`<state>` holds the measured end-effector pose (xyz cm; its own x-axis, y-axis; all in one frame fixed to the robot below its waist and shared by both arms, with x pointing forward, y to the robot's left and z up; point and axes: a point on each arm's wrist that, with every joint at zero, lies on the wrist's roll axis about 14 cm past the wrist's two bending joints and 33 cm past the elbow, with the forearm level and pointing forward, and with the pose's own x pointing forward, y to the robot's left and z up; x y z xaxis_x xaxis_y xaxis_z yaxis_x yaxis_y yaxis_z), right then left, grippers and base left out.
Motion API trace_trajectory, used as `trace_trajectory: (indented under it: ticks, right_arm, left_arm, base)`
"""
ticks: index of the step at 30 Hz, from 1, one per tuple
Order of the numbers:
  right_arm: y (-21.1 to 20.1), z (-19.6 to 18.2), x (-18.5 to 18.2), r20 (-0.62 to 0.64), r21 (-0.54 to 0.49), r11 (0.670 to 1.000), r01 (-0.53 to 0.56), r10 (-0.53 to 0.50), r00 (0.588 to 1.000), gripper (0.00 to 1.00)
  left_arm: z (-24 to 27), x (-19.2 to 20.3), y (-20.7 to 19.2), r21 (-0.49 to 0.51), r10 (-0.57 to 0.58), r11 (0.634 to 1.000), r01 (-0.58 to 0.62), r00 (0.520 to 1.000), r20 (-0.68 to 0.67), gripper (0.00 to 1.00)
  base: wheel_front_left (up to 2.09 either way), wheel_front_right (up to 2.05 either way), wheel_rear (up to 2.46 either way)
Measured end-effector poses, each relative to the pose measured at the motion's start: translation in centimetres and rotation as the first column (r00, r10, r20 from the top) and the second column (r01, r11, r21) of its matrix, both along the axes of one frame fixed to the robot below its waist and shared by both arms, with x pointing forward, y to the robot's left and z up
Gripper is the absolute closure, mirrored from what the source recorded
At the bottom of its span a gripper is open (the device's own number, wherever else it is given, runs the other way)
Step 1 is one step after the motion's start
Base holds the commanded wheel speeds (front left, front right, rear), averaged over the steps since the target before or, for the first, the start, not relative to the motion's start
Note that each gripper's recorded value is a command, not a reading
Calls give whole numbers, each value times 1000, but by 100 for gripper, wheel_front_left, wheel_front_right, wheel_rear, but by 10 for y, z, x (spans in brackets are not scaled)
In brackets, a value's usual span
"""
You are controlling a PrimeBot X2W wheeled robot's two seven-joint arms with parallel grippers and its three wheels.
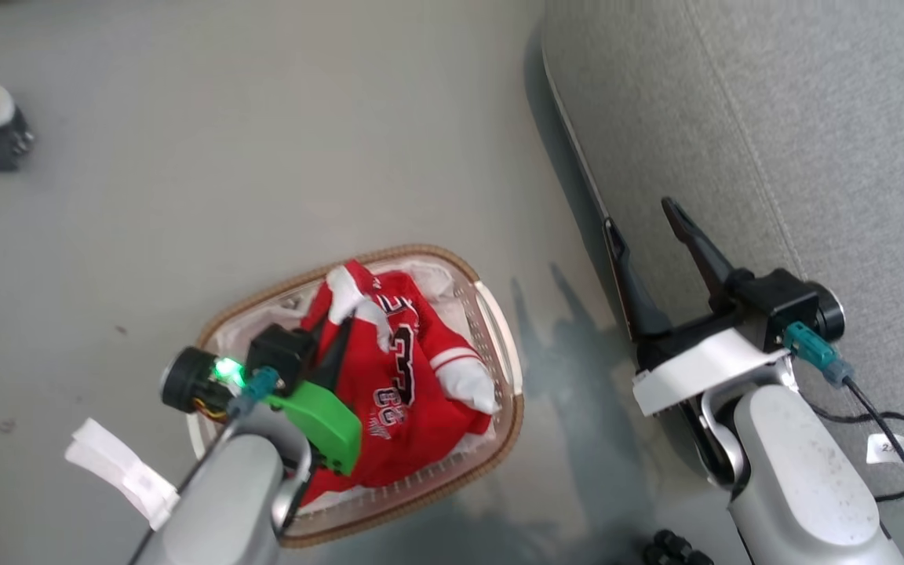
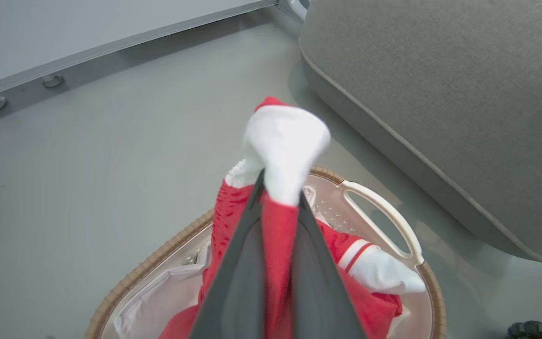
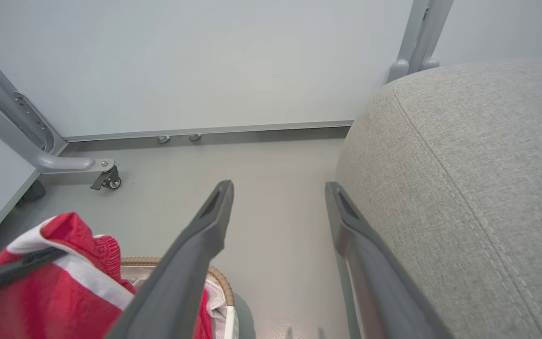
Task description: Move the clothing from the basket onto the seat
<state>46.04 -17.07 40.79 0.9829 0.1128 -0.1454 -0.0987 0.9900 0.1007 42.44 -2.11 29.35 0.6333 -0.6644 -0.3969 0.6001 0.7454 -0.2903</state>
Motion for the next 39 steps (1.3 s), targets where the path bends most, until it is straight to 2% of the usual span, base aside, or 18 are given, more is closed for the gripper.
trace_trajectory:
  ticks: [6,12,24,32,39]
  right_arm:
    - [4,16,-18,20,5,1000,-2,2,1000,0]
    - [14,30,-32,44,11,1000,-22,22,999,0]
    - [40,55,-60,97,26,995,-92,89,991,0]
    - [66,58,-78,101,26,985,-171,168,981,0]
    - [105,64,-92,117,33,958,-286,280,953,0]
  left_arm:
    - [49,-6,4,-56,59,997,-55,995,83,100]
    - [111,1,9,-148,141,983,-112,968,208,100]
    - [222,-2,25,-282,256,949,-140,864,433,100]
    - [267,-12,31,-336,292,934,-124,806,514,100]
    - [281,-21,32,-347,295,932,-110,788,541,100]
  base:
    - [0,0,0]
    - [0,0,0]
    - [0,0,0]
    - [0,0,0]
    - [0,0,0]
